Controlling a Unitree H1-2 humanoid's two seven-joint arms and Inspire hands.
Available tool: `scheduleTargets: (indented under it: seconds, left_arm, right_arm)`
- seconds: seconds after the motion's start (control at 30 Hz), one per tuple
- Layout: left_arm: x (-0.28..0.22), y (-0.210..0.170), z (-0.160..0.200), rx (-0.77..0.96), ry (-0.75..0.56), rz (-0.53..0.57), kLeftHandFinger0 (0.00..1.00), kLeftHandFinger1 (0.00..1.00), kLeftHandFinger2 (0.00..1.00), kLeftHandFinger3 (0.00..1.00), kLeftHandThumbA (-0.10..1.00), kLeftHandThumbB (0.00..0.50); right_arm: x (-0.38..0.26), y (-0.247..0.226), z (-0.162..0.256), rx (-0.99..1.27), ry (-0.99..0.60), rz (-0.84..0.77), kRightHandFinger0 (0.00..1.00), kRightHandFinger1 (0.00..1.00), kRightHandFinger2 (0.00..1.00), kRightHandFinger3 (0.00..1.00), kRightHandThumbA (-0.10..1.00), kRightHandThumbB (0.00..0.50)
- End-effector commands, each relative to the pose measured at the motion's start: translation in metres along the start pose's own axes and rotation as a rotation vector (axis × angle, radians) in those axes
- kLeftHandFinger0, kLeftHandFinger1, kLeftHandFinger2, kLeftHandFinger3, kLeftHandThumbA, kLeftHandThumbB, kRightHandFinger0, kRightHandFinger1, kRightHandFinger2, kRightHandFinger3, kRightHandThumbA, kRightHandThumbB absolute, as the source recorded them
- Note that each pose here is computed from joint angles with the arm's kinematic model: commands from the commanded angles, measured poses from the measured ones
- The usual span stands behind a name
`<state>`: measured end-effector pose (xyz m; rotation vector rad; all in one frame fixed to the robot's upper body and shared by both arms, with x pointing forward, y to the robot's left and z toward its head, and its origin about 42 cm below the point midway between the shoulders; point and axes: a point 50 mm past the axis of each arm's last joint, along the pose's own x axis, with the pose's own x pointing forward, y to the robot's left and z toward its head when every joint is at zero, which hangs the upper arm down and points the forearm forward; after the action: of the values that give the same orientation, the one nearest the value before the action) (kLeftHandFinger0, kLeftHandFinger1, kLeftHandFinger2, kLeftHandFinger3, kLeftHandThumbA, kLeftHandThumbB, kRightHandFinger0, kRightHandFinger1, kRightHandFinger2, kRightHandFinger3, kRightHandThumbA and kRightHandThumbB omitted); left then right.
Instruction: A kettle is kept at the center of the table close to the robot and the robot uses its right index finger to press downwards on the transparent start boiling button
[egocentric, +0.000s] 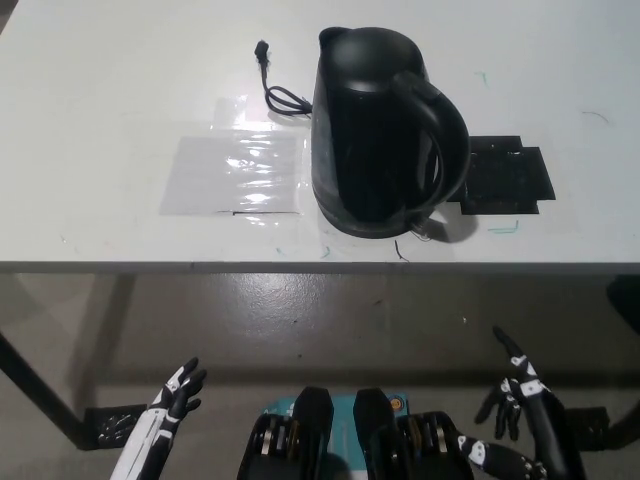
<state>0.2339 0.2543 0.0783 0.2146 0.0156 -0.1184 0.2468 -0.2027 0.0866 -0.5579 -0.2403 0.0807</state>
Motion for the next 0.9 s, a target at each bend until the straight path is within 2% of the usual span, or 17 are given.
scheduleTargets:
  seconds: [0.0,0.3,0.47,0.5,0.57,0.87]
  left_arm:
    - [-0.001,0.003,0.026,0.075,-0.184,-0.055,1.0,1.0,1.0,1.0,1.0,0.302]
    - [0.0,0.003,0.025,0.062,-0.173,-0.058,1.0,1.0,1.0,1.0,1.0,0.33]
    - [-0.001,0.003,0.026,0.072,-0.179,-0.062,1.0,1.0,1.0,1.0,1.0,0.325]
    - [-0.001,0.003,0.025,0.072,-0.179,-0.063,1.0,1.0,1.0,1.0,1.0,0.325]
    - [0.0,0.002,0.026,0.066,-0.175,-0.061,1.0,1.0,1.0,1.0,1.0,0.327]
    - [-0.003,0.001,0.025,0.066,-0.18,-0.062,1.0,1.0,1.0,1.0,1.0,0.325]
  right_arm:
    - [0.05,-0.007,0.065,-0.357,-0.247,-0.124,0.0,0.01,0.24,1.0,1.0,0.25]
    - [0.09,0.003,0.074,-0.409,-0.252,-0.098,0.0,0.0,0.1,1.0,1.0,0.279]
    - [0.106,0.008,0.073,-0.427,-0.235,-0.078,0.0,0.0,0.12,1.0,1.0,0.268]
    - [0.108,0.008,0.073,-0.433,-0.226,-0.071,0.0,0.0,0.1,1.0,1.0,0.267]
    - [0.116,0.008,0.073,-0.452,-0.219,-0.069,0.0,0.0,0.0,1.0,1.0,0.261]
    - [0.13,0.016,0.06,-0.499,-0.161,-0.049,0.0,0.0,0.0,1.0,1.0,0.252]
